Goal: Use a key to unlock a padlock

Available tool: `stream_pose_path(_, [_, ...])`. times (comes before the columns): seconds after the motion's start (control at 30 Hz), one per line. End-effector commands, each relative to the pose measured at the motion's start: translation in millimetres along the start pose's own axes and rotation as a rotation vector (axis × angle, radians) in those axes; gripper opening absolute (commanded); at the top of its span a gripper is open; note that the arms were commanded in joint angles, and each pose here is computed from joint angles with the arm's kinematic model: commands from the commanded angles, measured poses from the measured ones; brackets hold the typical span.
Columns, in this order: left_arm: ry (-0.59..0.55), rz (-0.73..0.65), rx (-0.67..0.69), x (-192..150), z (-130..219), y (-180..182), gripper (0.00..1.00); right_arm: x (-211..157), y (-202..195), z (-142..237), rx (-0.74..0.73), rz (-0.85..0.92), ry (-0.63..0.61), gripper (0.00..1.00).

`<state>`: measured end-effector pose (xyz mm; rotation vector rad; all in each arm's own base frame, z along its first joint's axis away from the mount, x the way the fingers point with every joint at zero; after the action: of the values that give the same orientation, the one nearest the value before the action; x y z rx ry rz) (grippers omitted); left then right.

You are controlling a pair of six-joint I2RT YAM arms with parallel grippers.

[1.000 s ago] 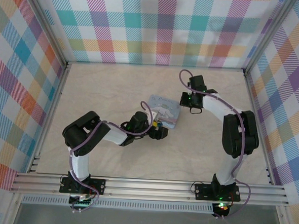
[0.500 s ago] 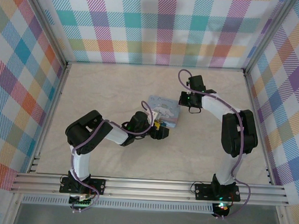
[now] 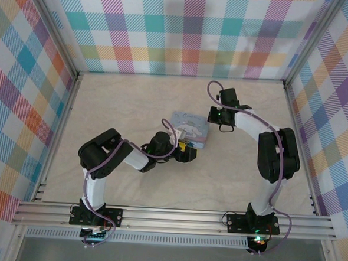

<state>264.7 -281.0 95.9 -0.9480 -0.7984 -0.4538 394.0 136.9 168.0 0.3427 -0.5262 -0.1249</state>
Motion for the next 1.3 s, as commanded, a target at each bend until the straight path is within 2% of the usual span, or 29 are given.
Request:
stream_pose_path(0.0, [-0.09,-0.013,-0.056,9.7,-1.7,-5.0,0.86,-19.0,5.0,-6.7,0.035,-0.005,0.089,0.0])
stream_pose_path(0.33, [-0.114,0.003,-0.042,2.0,19.5,-3.1,0.8,-19.8,5.4,-8.4,0.035,-0.006,0.09,0.0])
stream_pose_path(0.53, [-0.11,0.017,-0.047,4.4,15.0,-2.3,0.78,-20.6,7.3,-8.5,0.041,-0.006,0.093,0.0])
stream_pose_path(0.9, [-0.105,0.032,-0.073,9.0,-2.4,-0.5,0.84,-26.3,14.0,-13.5,0.064,-0.003,0.116,0.0])
stream_pose_path(1.1, [-0.103,0.05,-0.042,2.6,6.4,5.1,0.78,-26.6,13.2,-14.3,0.054,0.006,0.117,0.0])
stream_pose_path(1.17, [-0.095,0.059,-0.042,1.3,10.2,7.7,0.7,-26.4,13.3,-14.9,0.056,0.005,0.117,0.0])
stream_pose_path(1.27, [-0.082,0.076,-0.028,-1.7,15.6,11.3,0.69,-27.0,13.8,-16.5,0.066,-0.003,0.122,0.0])
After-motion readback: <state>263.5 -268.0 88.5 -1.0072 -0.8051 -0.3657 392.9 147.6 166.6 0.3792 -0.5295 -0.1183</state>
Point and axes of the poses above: each hand's point on the last joint's axis, 136 mm out from that joint toward the fingers, its own z axis back along the fingers, its own y axis along the line the jaws close on, x = y × z, the point moved 10 cm from there along z, back along the fingers, and after that the axes turned 5 degrees about -z, right-handed, at the moved point
